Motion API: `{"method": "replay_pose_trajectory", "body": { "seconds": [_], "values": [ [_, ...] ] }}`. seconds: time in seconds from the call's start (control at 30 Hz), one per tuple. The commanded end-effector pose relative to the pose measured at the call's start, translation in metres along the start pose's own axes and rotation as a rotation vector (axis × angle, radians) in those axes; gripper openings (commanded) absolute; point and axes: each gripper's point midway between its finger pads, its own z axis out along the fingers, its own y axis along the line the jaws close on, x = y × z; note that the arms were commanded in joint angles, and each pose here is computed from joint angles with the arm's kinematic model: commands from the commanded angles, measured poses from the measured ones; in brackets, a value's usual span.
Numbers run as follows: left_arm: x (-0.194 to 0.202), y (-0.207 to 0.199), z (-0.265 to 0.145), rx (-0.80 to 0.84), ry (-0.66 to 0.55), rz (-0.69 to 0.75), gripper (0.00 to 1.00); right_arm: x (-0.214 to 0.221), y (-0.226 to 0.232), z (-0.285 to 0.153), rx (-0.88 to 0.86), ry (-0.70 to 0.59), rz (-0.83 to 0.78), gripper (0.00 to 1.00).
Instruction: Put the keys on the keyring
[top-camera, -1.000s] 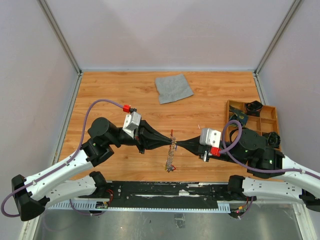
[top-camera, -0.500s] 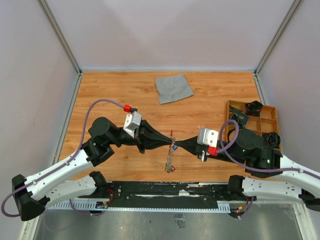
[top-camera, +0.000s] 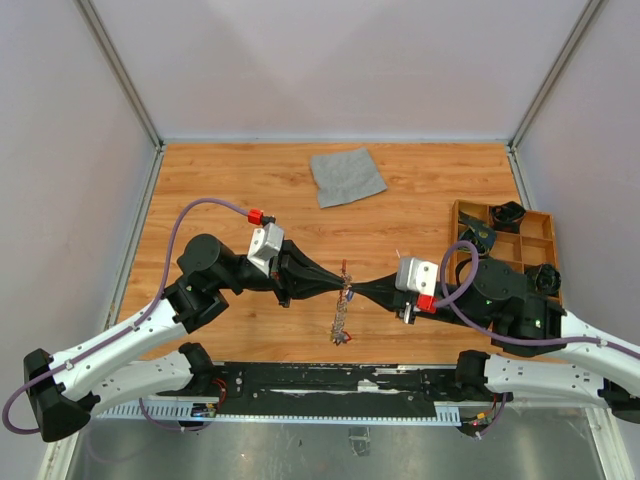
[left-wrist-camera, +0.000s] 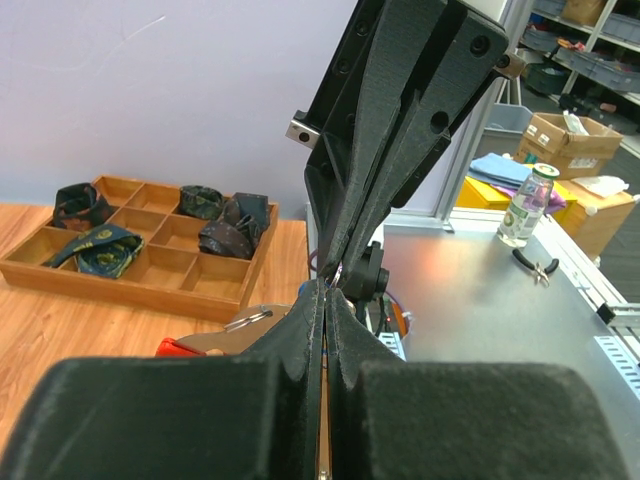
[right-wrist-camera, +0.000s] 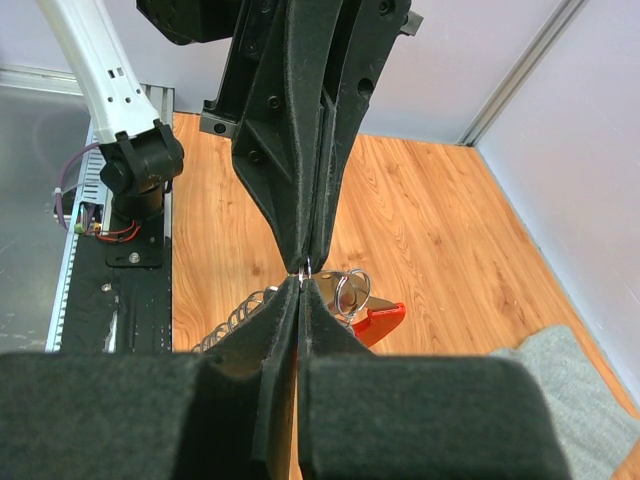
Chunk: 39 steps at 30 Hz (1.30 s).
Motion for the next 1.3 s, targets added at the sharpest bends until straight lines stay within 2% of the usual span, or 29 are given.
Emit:
{"method": "replay_pose_trajectory", "body": {
  "seconds": [0.0,1.27],
  "values": [
    [-0.0360,-0.0107,0.0014,0.032,-0.086,0.072,0.00,0.0168,-0.0015,-0.0015,0.017,0.053,0.006,0.01],
    [-0.0367,-0.0111,0.0012,0.032,-0.086,0.073,0.01,0.0190,0.0016,0.0011,0.007,0.041,0.011,0.01]
  ]
}}
